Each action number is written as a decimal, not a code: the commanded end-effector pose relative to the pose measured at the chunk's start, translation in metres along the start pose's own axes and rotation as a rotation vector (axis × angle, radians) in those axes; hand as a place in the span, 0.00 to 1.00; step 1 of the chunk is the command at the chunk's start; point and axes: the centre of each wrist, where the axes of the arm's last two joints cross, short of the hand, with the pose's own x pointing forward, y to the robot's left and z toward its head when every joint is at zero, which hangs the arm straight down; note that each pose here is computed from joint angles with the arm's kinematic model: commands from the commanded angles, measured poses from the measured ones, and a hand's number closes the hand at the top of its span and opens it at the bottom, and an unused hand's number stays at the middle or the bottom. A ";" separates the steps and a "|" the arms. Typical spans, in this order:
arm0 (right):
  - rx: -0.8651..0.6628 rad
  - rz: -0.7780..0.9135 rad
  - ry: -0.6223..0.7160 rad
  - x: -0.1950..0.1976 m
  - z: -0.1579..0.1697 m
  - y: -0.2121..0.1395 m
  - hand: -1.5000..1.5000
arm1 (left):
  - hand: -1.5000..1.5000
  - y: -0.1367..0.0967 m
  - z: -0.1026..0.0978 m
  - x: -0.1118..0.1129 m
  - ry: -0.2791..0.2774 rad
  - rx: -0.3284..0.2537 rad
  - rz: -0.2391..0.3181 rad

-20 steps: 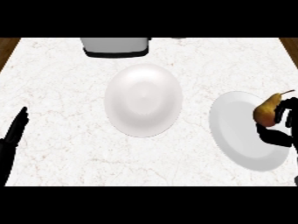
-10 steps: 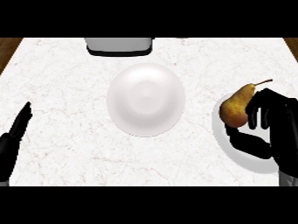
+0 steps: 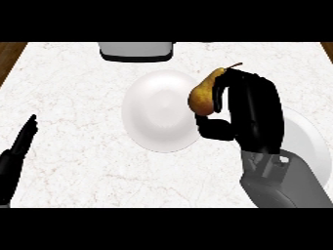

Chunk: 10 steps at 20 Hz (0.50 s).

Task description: Pick the pear from the plate and place it in the plate

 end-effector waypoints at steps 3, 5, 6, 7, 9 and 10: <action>0.112 -0.042 0.043 0.046 -0.047 0.028 1.00 | 0.50 -0.008 -0.003 -0.009 -0.017 0.012 -0.012; 0.157 -0.020 0.053 0.038 -0.048 0.050 1.00 | 0.50 -0.004 -0.012 0.002 -0.011 0.004 0.009; 0.150 -0.005 0.088 0.044 -0.058 0.060 1.00 | 0.50 -0.012 -0.008 0.000 -0.014 -0.007 -0.014; 0.193 -0.011 0.089 0.025 -0.054 0.078 1.00 | 0.50 -0.008 0.003 0.000 -0.019 0.002 -0.001; 0.177 0.011 0.112 0.043 -0.060 0.093 1.00 | 0.50 -0.007 -0.019 0.005 -0.008 -0.003 -0.009; 0.216 0.024 0.114 0.039 -0.069 0.095 1.00 | 0.50 0.001 -0.010 0.005 -0.016 -0.022 -0.003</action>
